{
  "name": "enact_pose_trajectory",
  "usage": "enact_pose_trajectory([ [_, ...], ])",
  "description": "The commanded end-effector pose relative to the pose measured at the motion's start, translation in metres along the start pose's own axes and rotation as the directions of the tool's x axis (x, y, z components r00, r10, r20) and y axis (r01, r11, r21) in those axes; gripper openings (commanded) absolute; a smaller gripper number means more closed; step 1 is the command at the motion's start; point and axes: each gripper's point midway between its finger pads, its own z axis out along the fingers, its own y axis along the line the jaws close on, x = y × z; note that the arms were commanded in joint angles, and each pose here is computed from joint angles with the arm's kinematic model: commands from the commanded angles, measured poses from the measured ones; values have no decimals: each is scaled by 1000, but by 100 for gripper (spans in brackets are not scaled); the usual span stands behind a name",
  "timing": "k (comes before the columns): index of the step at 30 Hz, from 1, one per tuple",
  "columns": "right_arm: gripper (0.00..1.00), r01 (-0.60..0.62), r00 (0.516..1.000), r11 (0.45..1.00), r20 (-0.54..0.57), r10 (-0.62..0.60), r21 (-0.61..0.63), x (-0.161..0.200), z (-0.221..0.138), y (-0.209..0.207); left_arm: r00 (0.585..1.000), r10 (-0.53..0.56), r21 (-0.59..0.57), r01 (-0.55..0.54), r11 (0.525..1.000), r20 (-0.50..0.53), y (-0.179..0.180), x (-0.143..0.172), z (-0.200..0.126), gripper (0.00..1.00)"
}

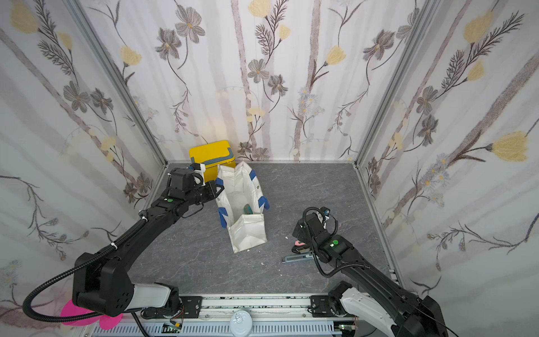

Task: Place the art knife into the pouch
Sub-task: Pick up the utility knife at the center of the board.

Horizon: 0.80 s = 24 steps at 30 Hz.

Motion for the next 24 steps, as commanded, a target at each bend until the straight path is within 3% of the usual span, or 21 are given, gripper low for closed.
enact_pose_trajectory([
  [1, 96, -59, 997, 998, -43, 59, 1, 11, 5, -5, 1000, -2, 37, 1, 999, 24, -7, -7, 1, 0],
  [12, 88, -95, 985, 996, -142, 94, 5, 40, 24, -15, 1000, -1, 48, 0, 999, 22, -8, -5, 1, 0],
  [24, 79, -117, 988, 993, -98, 119, 34, 11, 36, -37, 1000, -1, 51, 0, 999, 20, -9, -4, 0, 0],
])
